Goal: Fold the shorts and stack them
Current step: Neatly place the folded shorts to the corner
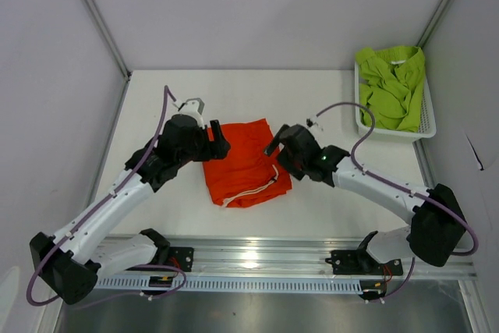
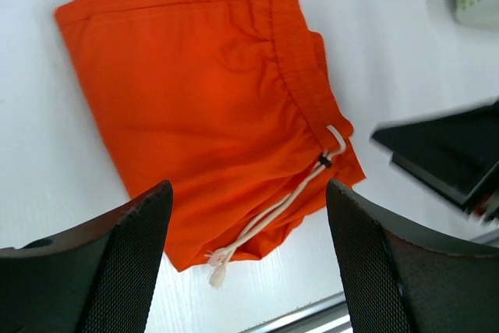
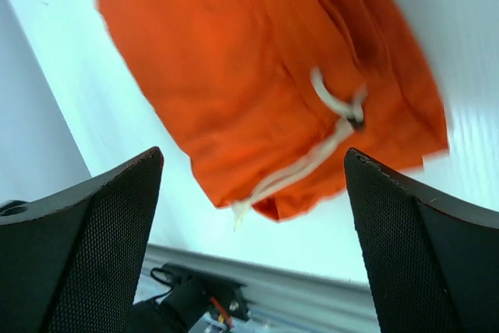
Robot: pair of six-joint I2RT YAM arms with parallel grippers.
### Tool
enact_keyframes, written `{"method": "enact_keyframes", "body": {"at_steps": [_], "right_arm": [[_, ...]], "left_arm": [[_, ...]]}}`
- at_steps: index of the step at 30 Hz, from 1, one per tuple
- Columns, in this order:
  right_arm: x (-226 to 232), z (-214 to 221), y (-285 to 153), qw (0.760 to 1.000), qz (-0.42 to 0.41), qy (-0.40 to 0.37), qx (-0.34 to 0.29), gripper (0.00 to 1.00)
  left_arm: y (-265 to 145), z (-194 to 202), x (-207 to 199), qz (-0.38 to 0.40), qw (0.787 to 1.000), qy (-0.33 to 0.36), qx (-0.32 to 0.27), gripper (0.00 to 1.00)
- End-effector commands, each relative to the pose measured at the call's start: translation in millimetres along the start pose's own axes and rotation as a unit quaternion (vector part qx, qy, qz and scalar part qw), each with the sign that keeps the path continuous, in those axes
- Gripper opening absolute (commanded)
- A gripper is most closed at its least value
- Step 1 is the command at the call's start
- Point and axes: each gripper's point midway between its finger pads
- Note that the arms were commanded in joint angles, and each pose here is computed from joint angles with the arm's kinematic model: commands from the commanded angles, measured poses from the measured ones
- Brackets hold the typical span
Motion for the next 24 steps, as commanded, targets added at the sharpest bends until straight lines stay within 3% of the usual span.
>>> {"method": "enact_keyframes", "body": {"at_steps": [1,5,12,24], "right_arm": [[-33.7,28.8,2.3,0.988,0.050,0.146,-0.009,0.98],[-30.5,73.9,-5.7,0.982,0.033,0.185,0.012,0.98],[-32.2,116.3,9.3,0.963,0.023,0.263,0.055,0.97],[-28.9,158.5,54.9,0.955,0.044,0.284,0.072,0.95]], "left_arm": [[-7.0,-3.1,19.6,-0.033,0.999,-0.028,0.001,0.81],[-24.3,-4.7,25.2,-0.037,0.999,-0.038,-0.011,0.82],[-43.5,1.4,31.3,-0.045,0.998,-0.040,-0.010,0.82],[-72.2,-3.5,50.9,-0.090,0.995,-0.031,-0.033,0.83]]}}
Point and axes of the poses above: each gripper's point midway between its finger pads, its own y axis out along the fingers, its own x axis along the line the jaws close on, z = x × y, and after that the axes turned 10 degrees about y, right-handed
